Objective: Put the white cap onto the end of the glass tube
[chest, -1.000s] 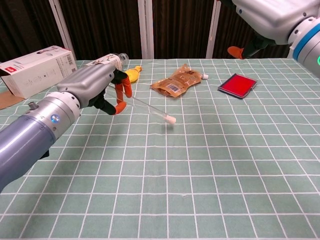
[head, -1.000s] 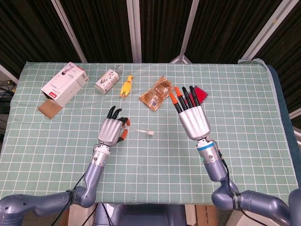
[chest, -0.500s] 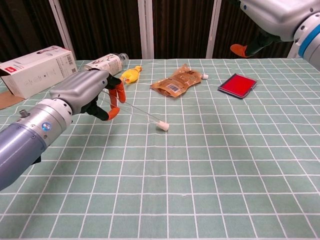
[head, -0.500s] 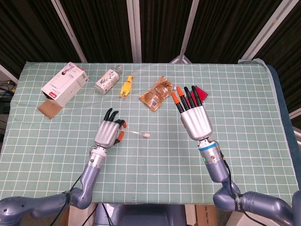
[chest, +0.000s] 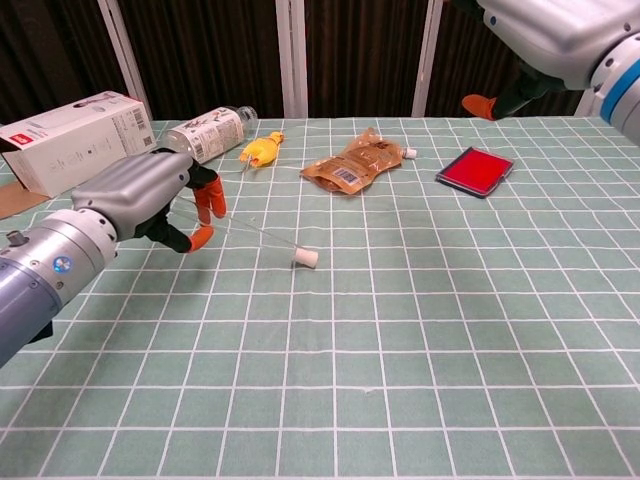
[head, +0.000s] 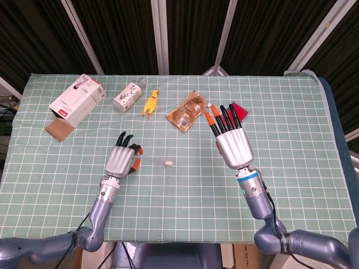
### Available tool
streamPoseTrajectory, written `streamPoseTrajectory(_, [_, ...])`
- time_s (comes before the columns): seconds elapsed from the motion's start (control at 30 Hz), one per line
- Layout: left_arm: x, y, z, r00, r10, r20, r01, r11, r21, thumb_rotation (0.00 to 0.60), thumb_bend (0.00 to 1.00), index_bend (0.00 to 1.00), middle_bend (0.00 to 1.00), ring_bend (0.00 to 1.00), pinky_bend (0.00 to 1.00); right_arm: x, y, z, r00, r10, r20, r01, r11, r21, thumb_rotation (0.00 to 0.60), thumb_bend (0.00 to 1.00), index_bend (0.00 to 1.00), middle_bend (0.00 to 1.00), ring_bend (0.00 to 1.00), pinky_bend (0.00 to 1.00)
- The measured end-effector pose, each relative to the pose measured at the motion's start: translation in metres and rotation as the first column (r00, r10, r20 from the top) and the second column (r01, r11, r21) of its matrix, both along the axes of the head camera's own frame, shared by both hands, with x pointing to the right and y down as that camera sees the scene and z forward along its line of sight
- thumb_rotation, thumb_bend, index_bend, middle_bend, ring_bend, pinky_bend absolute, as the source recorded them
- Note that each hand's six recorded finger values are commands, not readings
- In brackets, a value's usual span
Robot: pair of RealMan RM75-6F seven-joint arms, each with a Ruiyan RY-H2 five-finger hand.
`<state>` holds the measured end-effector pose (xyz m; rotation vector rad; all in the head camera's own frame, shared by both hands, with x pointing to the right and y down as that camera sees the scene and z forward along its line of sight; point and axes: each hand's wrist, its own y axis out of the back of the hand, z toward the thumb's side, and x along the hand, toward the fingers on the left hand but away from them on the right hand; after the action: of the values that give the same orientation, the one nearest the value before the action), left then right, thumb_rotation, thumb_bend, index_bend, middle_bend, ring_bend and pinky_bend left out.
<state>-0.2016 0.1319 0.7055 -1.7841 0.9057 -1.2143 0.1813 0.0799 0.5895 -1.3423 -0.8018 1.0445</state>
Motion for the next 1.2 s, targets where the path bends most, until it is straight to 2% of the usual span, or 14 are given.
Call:
streamPoseTrajectory(0.37, [-0.027,0.013,0.011,0.998,-0.065,0.025,0.065,0.997,-0.039,0.600,0.62,0.48,0.49,0.13,0.00,-0.002,0.005,-0.003,1.000,-0.004,0.013,0.004,1.000,-0.002,0.600,0.36,0.05,0.00,0.00,0.00])
streamPoseTrajectory(0.73, [-0.034,0.018,0.016,0.997,-0.058,0.058,0.061,0.997,-0.056,0.600,0.62,0.47,0.49,0.13,0.00,-0.006,0.008,-0.004,1.000,-0.003,0.029,0.003,1.000,-0.007,0.600,0.36,0.05,0.00,0.00,0.00])
streamPoseTrajectory(1.2, [-0.043,0.025,0.026,0.980,-0.048,0.192,0.075,0.988,-0.134,0.600,0.53,0.42,0.44,0.13,0.00,-0.005,0.010,-0.003,0.999,0.002,0.037,-0.002,1.000,-0.016,0.600,0.36,0.05,0.00,0.00,0.00])
